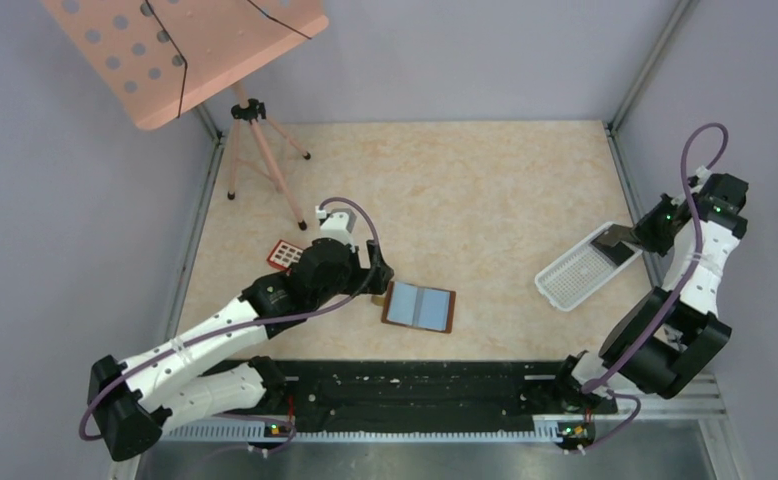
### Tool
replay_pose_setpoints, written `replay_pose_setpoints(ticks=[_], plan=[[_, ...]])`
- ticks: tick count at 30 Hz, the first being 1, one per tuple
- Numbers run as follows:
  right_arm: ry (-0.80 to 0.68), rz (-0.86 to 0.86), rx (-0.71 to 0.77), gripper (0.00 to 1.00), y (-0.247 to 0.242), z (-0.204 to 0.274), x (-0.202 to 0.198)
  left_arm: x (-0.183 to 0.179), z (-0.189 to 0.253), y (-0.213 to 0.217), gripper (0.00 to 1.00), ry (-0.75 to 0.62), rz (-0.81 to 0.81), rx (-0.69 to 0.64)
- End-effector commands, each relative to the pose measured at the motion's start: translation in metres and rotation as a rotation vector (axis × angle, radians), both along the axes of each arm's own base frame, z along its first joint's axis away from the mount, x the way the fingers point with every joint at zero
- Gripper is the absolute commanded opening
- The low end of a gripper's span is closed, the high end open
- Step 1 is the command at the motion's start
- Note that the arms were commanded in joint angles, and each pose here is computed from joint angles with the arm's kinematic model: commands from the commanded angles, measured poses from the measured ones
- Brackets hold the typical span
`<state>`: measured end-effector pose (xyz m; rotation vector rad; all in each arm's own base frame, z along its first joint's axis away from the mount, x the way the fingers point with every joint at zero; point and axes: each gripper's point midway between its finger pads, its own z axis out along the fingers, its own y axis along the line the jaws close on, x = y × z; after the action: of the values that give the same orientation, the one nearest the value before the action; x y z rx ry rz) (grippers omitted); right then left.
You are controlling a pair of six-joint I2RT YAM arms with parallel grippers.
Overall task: Take the credit cards out of the card holder
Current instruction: Place the credit card in the storage box.
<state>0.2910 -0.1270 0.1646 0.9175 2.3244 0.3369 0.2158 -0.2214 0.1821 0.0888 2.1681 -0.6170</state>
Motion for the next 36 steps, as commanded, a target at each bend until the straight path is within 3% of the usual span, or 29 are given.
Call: replay_pose_setpoints(ticks=[1,6,36], plan=[[0.07,0.012,-0.092,0.0,-0.019,0.006,-0.006,0.004,0.007,-0.008,0.95,0.024,0.018,-0.038],[0.118,0.014,-0.077,0.0,-0.022,-0.005,-0.007,0.005,0.009,-0.014,0.93,0.052,0.028,-0.054],[0.098,-0.011,0.06,0.0,-0.032,-0.03,0.037,0.01,-0.007,-0.02,0.92,0.087,0.041,-0.027]])
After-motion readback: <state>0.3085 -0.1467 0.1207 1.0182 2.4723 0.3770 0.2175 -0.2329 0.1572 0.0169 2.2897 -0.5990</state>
